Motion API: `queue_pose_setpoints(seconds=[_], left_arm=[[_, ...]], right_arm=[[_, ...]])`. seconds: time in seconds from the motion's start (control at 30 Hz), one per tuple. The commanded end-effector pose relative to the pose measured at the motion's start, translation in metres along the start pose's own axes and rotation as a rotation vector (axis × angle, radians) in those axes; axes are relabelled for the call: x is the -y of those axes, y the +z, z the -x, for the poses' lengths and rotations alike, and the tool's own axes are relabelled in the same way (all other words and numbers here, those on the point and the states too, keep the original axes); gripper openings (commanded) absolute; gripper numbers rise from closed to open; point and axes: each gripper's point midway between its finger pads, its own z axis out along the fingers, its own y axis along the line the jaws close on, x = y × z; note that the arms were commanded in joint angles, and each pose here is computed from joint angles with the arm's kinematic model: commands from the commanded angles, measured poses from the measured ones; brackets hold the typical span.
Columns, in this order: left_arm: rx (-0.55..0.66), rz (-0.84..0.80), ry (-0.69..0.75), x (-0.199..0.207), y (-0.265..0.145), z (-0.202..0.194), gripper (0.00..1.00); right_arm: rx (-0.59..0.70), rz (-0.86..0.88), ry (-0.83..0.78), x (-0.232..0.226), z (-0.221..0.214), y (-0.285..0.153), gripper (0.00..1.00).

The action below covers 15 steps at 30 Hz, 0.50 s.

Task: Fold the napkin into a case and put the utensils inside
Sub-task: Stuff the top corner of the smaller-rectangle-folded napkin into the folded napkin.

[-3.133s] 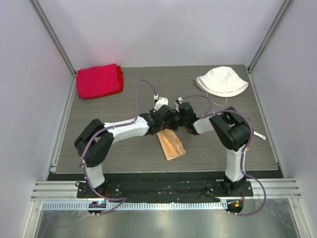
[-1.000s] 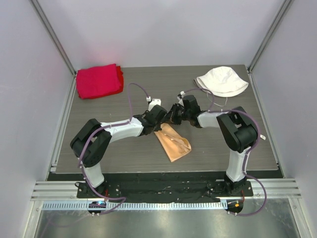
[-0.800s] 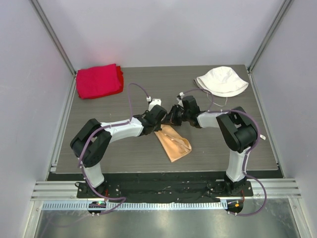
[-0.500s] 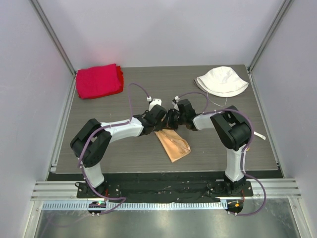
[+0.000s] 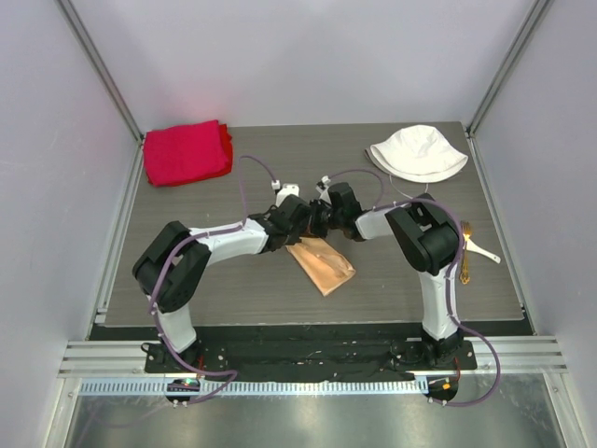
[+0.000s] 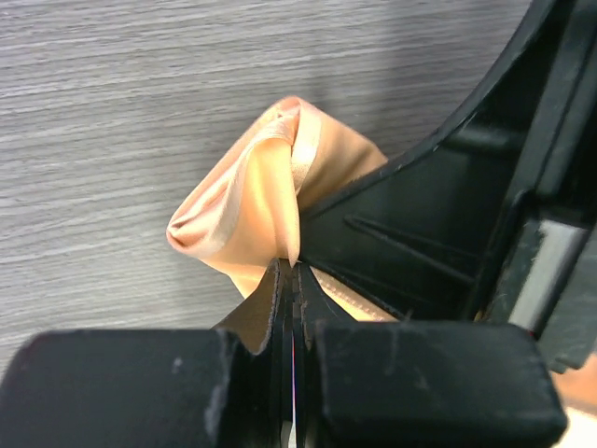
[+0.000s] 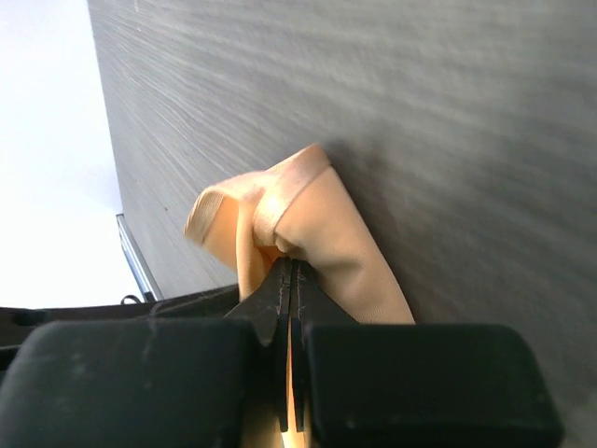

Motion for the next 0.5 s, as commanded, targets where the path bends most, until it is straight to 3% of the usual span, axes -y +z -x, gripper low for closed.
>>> queue_pose_setpoints(seconds=[0.0,0.47], left_arm=[[0.002,-0.060,-0.007,0.015,0.008,0.003,0.00],[0.013,-0.071,-0.021,0.012,-0.001,0.006,0.00]], right_arm=[[-0.037,-0.109,0.002,0.035,-0.018,0.010,0.01],[0.038,-0.091,-0.033,-0.017,0.020,-0.047,0.01]])
